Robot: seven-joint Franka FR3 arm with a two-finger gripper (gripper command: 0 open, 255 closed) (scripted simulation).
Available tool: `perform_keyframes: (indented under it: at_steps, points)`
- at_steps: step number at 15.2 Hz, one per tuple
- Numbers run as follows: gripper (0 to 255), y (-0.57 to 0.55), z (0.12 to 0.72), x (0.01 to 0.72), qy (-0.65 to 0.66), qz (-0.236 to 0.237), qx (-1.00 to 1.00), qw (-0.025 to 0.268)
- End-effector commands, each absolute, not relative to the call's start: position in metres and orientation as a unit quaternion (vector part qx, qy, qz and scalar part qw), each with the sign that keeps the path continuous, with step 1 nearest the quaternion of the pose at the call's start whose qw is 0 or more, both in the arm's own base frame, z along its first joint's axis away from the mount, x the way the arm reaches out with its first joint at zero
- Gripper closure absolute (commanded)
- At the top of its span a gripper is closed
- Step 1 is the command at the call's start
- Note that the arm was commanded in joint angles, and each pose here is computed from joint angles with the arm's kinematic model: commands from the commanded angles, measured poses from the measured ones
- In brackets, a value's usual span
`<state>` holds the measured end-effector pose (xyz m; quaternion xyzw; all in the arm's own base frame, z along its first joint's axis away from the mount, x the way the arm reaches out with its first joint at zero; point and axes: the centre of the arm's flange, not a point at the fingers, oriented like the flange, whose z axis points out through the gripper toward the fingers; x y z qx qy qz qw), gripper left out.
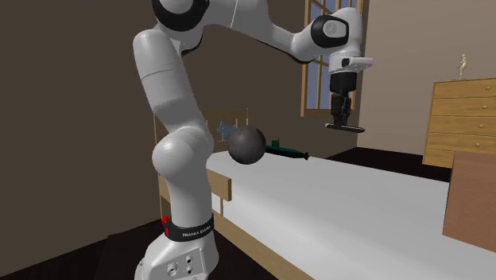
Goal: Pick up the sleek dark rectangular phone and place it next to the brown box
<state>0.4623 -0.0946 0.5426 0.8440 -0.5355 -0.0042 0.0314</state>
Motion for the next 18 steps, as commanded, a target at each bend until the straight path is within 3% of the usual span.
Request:
perform_keyframes:
  at_steps: [1,11,18]
  points:
    - [255,-0.113,0.543,0.482,-0.535,-0.004,0.844,0.032]
    - [255,-0.208,0.543,0.575,-0.535,-0.004,0.844,0.032]
    - [255,-0.208,0.506,0.575,-0.535,-0.004,0.844,0.032]
